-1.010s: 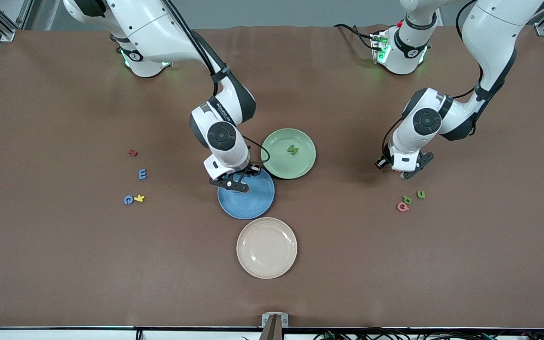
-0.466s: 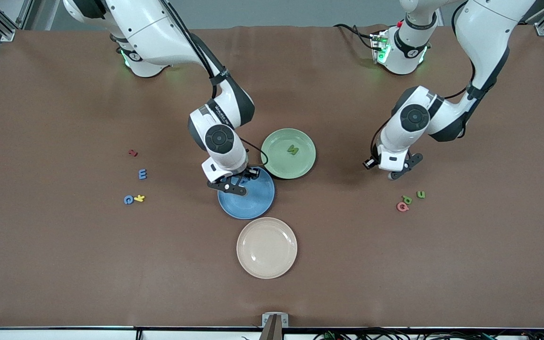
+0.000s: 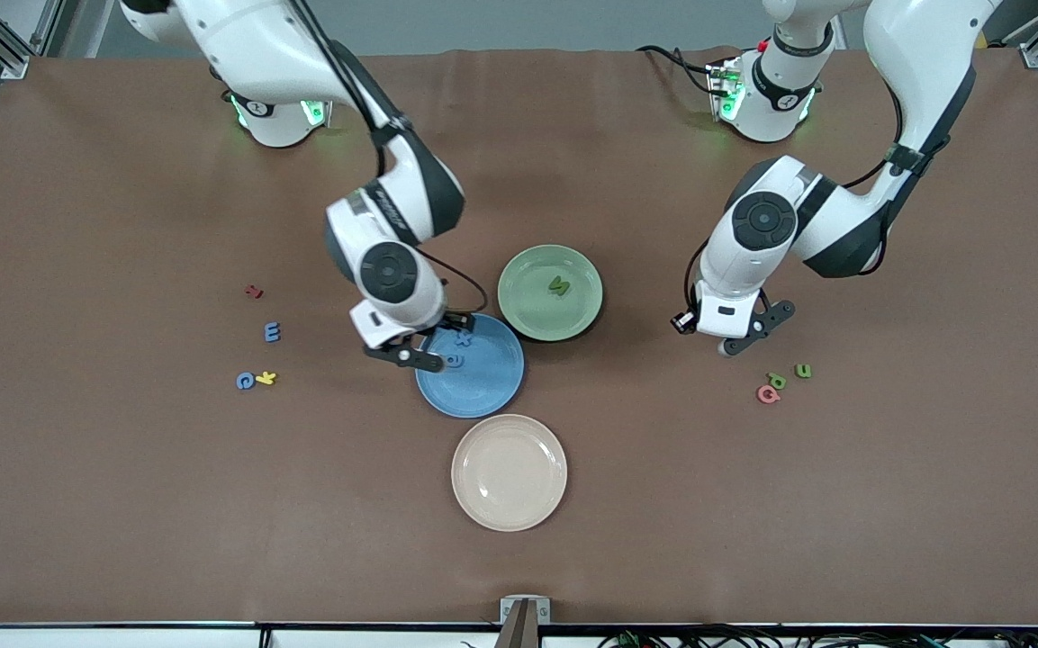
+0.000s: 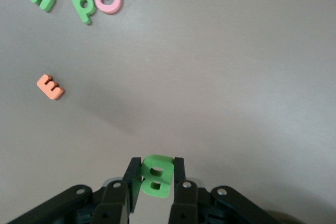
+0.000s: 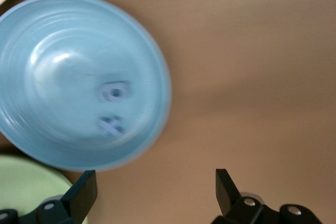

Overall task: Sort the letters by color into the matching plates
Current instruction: 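Drop the blue X on the blue plate while the left gripper carries B, then drop the green B on the green plate while the right gripper reaches letters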

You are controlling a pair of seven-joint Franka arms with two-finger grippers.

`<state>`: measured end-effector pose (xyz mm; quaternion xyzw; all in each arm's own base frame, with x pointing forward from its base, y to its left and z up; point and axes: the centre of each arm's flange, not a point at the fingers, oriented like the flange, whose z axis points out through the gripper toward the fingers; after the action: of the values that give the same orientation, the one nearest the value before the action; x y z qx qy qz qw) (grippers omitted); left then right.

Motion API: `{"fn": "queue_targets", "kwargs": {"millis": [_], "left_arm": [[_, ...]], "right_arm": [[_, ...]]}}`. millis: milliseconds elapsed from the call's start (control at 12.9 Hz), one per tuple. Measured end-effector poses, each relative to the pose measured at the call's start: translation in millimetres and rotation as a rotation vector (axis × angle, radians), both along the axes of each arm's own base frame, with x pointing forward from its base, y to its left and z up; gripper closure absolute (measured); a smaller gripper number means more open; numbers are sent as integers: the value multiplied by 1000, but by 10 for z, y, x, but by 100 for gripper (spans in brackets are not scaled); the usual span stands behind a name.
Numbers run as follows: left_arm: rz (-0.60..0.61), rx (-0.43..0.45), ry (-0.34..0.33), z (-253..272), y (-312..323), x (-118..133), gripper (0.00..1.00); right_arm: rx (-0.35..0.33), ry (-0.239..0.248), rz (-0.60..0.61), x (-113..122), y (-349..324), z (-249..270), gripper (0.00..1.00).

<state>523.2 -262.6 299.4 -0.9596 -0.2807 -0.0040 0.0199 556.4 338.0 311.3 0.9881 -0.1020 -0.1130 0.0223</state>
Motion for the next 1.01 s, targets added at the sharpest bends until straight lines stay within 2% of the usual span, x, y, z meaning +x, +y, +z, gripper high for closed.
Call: {"fn": "queue_targets", "kwargs": {"millis": [78, 233, 388, 544, 699, 1010], "left_arm": [[-10, -16, -2, 76, -156, -17, 71], [-38, -38, -3, 140, -516, -141, 71], [-57, -53, 13, 79, -882, -316, 71], [-63, -68, 39, -38, -1176, -452, 71], [-68, -69, 58, -191, -1342, -520, 71], [-81, -71, 85, -476, -1572, -621, 71]], "right_arm": [[14, 16, 27, 41, -319, 254, 0], [32, 18, 106, 63, -1080, 531, 0], [12, 26, 158, 18, -1786, 557, 0], [21, 45, 208, -16, -2196, 435, 0], [41, 24, 259, -49, -2423, 186, 0], [63, -54, 400, -189, -2581, -266, 0]]}}
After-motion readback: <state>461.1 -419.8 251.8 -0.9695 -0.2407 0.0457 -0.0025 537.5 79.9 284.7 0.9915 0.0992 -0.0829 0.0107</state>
